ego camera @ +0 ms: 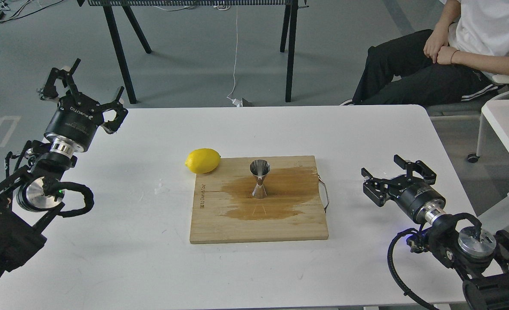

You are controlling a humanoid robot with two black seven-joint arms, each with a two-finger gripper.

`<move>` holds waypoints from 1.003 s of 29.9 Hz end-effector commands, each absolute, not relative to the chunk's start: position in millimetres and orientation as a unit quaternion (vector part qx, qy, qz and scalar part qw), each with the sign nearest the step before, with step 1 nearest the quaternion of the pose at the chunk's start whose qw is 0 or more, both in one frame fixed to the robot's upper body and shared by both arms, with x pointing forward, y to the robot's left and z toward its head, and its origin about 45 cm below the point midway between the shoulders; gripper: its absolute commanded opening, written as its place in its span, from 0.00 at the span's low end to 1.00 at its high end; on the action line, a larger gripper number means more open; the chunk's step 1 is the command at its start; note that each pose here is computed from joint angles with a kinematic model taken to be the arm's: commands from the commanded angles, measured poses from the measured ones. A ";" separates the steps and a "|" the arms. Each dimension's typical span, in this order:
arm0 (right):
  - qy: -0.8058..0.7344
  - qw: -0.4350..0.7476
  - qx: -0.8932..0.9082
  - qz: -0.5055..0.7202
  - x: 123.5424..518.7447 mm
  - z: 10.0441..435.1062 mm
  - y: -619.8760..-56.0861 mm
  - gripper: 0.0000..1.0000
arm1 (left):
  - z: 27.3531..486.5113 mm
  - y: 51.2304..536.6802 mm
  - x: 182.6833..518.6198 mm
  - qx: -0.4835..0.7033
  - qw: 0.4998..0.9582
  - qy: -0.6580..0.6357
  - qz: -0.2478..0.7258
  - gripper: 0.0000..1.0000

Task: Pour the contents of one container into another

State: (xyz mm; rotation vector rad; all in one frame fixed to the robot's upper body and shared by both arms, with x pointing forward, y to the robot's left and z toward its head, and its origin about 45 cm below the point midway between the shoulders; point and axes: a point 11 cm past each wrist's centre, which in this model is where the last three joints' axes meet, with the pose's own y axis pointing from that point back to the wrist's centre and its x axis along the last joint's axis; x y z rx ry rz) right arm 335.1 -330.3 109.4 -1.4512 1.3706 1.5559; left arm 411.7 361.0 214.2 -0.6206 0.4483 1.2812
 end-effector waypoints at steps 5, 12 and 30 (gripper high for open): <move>0.511 0.331 -0.601 0.517 380.4 177.2 -355.0 0.99 | 215.4 362.9 412.5 -0.282 0.732 0.202 0.586 1.00; 0.533 0.358 -0.650 0.406 427.1 254.3 -372.6 1.00 | 217.0 367.5 413.5 -0.287 0.728 0.200 0.590 1.00; 0.526 0.378 -0.697 0.308 449.9 271.3 -385.0 1.00 | 240.6 383.3 440.2 -0.303 0.711 0.177 0.610 1.00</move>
